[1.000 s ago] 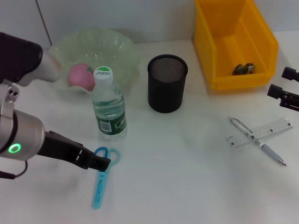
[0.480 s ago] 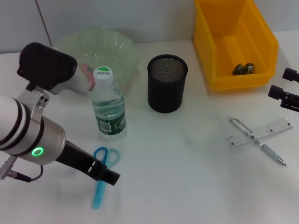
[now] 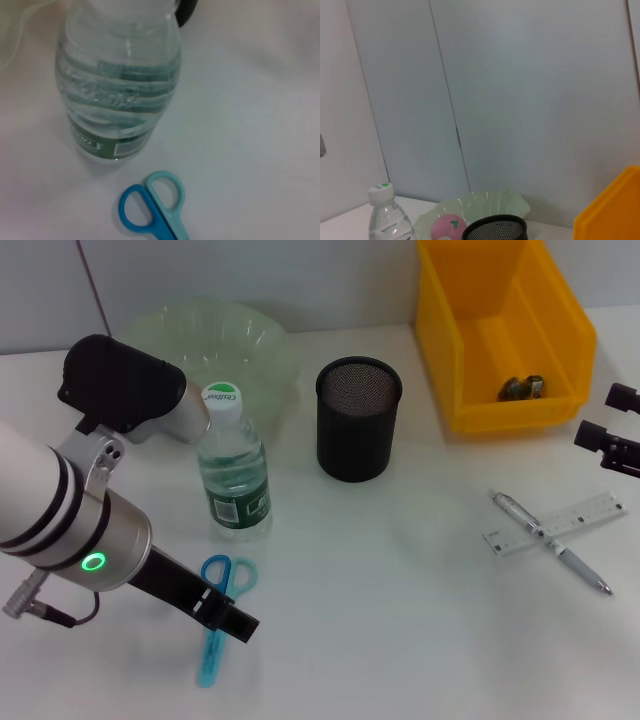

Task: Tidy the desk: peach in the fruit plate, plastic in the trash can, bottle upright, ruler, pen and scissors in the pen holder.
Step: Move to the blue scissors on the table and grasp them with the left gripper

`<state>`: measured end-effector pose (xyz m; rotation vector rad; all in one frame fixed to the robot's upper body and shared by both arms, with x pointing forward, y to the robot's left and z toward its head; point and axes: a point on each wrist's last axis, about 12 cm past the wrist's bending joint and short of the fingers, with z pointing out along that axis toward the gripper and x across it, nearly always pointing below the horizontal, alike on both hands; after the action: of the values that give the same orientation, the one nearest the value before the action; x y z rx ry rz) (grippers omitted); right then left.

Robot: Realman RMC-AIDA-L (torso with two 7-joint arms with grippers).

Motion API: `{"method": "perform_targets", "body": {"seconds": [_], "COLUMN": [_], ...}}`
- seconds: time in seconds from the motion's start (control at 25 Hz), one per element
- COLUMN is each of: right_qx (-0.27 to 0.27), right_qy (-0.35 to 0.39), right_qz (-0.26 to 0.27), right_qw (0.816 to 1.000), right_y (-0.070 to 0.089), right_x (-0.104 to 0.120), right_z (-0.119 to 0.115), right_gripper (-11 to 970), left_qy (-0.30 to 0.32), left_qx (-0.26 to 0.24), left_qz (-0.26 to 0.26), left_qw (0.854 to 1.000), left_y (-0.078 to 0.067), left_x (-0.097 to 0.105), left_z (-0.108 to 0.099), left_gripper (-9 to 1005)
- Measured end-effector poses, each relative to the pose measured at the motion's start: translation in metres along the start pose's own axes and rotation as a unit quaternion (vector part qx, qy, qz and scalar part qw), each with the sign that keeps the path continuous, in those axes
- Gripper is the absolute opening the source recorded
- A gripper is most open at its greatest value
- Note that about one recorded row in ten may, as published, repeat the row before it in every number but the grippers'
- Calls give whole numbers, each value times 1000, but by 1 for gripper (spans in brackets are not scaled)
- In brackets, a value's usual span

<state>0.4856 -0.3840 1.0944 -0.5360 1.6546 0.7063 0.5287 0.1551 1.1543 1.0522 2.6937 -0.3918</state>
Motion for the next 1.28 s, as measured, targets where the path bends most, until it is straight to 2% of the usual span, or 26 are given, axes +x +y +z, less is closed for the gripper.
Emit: {"method": "perform_targets", "body": {"seconds": [0.8, 1.28], "right_qx": [-4, -2], "right_qy": [0, -1], "right_qz": [-5, -6], "right_qw": [1000, 1000], "right_y": [-1, -2], "right_x": [-3, -3], "right_z": [3, 3], "right_gripper": [828, 828], "left_qy": [13, 9], "left_qx": [1, -3], "left_qz": [-18, -7], "left_qw": [1000, 1000], "left_y": [8, 5], "left_x": [-2, -4], "left_z": [5, 1], "left_gripper": [824, 825]}}
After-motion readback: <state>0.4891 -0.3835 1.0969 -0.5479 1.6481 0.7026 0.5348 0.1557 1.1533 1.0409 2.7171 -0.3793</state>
